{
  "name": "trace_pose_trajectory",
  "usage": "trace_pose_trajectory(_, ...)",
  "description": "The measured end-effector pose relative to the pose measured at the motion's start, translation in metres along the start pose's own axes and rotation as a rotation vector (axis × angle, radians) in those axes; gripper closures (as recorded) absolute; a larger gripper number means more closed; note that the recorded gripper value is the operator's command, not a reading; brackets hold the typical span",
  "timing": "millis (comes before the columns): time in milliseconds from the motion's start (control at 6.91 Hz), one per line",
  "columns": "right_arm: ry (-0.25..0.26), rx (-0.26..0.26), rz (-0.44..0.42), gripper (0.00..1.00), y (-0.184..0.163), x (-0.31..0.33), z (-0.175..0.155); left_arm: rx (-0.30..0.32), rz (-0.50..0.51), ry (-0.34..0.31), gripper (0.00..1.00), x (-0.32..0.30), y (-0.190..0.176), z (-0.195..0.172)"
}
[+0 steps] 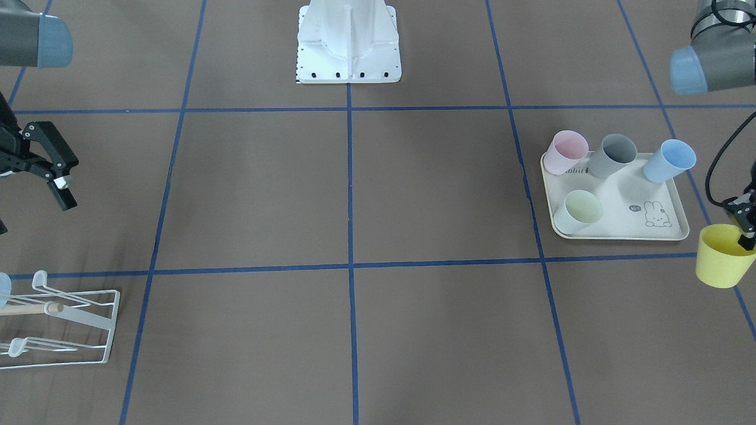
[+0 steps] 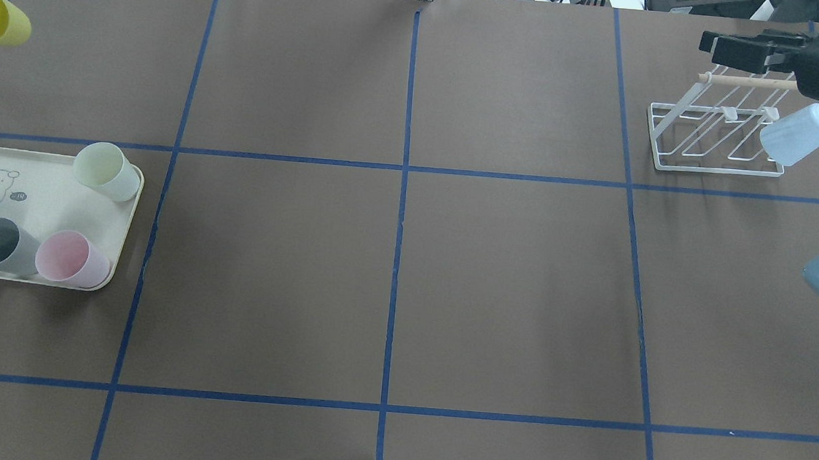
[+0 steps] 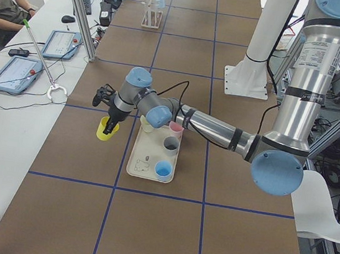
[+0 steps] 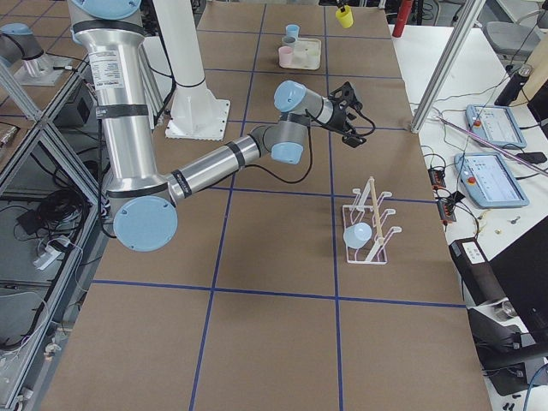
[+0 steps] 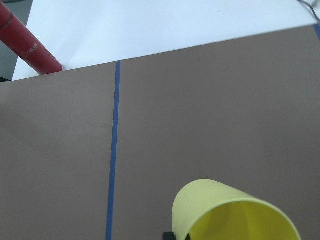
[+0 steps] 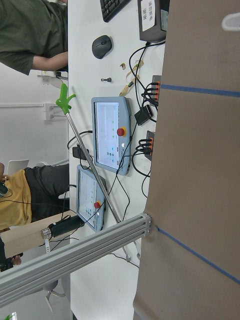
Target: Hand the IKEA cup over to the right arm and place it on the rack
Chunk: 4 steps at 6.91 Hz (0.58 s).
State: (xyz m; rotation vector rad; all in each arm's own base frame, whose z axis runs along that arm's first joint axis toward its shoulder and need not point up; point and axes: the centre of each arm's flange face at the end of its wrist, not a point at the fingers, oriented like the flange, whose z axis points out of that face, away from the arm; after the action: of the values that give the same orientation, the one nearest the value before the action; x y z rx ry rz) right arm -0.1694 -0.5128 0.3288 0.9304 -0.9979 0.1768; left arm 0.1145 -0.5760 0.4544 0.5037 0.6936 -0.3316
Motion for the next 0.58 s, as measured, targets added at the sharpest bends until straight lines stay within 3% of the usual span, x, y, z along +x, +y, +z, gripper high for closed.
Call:
trace_pose_trajectory(290,-0.025,-0.001,0.072,0.0,-0.002,-0.018,0.013,0.108,-0.351,0.197,1.0,0.076,0.018,-0.018)
trace_pose_trajectory(579,-0.077,-0.002,0.181,0.0,-0.006,-0.048,0.025,0.147,-0.686,0.507,1.0,0.149,0.047,-0.043)
